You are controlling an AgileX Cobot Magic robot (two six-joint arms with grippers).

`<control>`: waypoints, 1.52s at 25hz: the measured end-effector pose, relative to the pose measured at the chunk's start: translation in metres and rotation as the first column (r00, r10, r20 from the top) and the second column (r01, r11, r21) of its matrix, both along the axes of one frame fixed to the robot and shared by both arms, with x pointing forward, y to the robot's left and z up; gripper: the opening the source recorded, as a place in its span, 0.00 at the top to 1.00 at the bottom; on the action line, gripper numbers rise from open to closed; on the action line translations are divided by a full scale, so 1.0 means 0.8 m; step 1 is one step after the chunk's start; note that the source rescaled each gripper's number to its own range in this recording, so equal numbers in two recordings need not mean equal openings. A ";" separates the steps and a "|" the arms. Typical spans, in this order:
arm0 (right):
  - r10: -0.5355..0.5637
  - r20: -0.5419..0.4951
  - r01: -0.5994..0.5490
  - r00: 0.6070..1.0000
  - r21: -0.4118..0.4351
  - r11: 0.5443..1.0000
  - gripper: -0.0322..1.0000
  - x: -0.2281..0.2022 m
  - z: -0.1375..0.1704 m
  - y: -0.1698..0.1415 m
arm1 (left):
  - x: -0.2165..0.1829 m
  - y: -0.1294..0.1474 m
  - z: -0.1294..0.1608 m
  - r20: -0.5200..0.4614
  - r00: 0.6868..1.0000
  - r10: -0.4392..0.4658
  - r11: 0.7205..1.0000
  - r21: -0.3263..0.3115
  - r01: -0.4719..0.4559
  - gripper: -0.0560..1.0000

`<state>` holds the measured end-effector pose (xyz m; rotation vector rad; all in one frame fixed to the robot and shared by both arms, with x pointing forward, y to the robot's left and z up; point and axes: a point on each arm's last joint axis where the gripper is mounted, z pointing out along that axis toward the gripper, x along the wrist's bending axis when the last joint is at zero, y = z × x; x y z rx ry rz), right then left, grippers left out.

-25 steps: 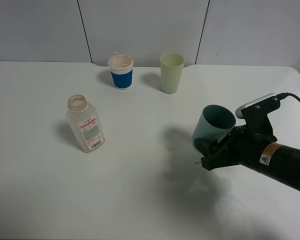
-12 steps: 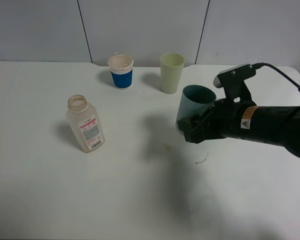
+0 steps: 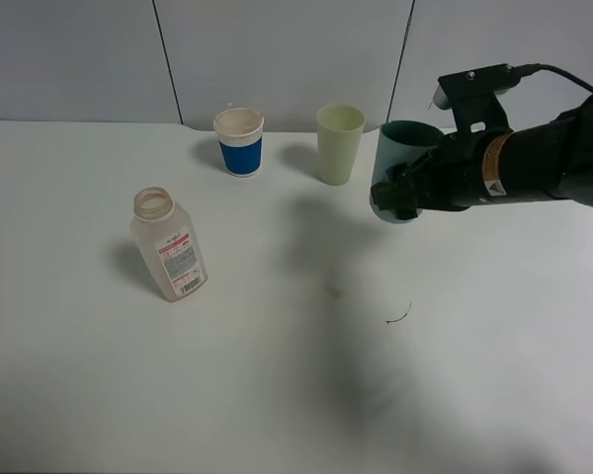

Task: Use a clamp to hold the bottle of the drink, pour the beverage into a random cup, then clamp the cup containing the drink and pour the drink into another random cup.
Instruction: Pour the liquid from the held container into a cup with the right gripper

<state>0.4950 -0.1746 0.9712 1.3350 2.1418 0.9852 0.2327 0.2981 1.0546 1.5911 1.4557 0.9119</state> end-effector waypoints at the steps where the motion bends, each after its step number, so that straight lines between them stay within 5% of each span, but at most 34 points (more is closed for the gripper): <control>1: -0.033 -0.006 0.033 0.999 -0.018 0.999 0.94 0.003 0.002 -0.004 | 0.000 0.000 0.000 0.000 1.000 0.000 1.000 0.000 0.000 0.00; 6: -0.183 0.041 0.186 0.982 -0.124 0.975 0.94 0.011 0.006 -0.024 | 0.000 0.000 0.000 0.000 1.000 0.000 1.000 0.000 0.000 0.00; 17: -0.336 0.141 0.355 0.931 -0.153 0.922 0.94 0.036 0.024 -0.050 | 0.000 0.000 0.000 0.000 1.000 0.000 1.000 0.000 0.000 0.00; 24: -0.320 0.187 0.349 0.929 -0.156 0.924 0.94 0.079 0.034 -0.033 | 0.000 0.000 0.000 0.000 1.000 0.000 1.000 0.000 0.000 0.00; 38: -0.189 0.278 0.295 0.942 -0.412 0.862 0.94 0.140 0.027 0.004 | 0.000 0.000 0.000 0.000 1.000 0.000 1.000 0.000 0.000 0.00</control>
